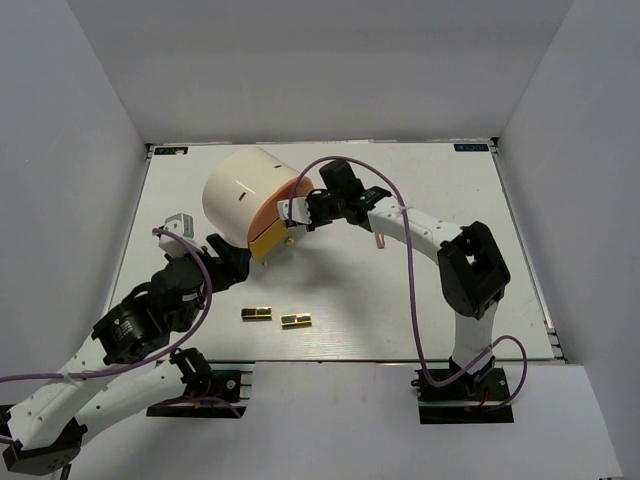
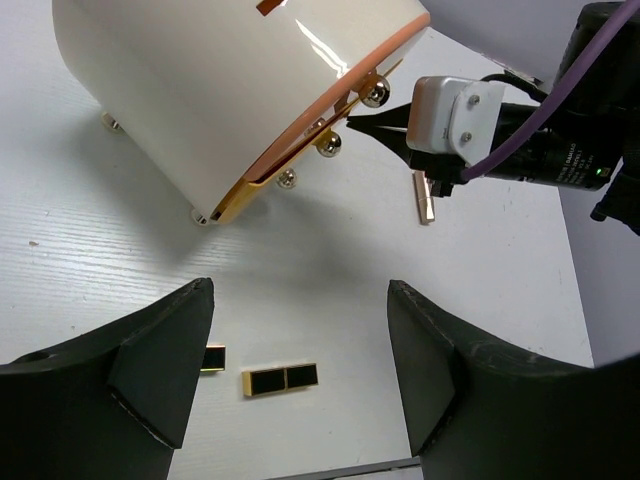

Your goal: Organize the makeup

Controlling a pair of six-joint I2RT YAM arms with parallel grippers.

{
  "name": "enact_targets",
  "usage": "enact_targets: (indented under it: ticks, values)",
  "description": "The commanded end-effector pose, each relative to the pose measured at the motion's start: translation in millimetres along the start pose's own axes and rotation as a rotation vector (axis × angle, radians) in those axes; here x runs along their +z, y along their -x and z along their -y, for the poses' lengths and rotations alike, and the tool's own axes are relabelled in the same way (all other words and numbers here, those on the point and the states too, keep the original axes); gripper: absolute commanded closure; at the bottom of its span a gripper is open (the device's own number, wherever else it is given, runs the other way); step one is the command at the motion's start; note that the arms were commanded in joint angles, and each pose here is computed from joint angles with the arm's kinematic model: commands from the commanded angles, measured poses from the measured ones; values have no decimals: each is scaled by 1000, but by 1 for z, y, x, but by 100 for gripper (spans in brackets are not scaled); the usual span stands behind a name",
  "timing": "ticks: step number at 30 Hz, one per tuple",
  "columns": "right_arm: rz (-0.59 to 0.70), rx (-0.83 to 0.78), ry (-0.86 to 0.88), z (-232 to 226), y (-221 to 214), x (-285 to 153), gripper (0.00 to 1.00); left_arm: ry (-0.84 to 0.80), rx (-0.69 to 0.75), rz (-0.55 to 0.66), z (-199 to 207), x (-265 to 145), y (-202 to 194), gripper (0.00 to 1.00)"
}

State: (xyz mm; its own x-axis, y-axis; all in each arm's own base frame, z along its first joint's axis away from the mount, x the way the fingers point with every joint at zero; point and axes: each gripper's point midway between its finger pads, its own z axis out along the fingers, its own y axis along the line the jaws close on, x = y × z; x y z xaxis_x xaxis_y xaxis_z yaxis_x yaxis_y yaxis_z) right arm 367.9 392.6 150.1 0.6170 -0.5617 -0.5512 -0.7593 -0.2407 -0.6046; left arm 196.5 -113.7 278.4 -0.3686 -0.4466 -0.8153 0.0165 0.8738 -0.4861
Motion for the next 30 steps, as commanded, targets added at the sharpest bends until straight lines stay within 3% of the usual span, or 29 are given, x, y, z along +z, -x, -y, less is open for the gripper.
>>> enact_targets:
  ticks: [1,13,22,30]
  values:
    - [41,-2,-116,34,18,-3,100,1,-4,-5,1,2,-3,20]
    - [117,67,-30,-16,31,-24,100,-4,-1,-4,2,6,-6,19]
    - [112,111,-72,5,32,-3,100,-7,-1,-8,5,6,-5,19]
    - [240,62,-6,-7,69,-20,100,-9,-8,1,3,4,-2,19]
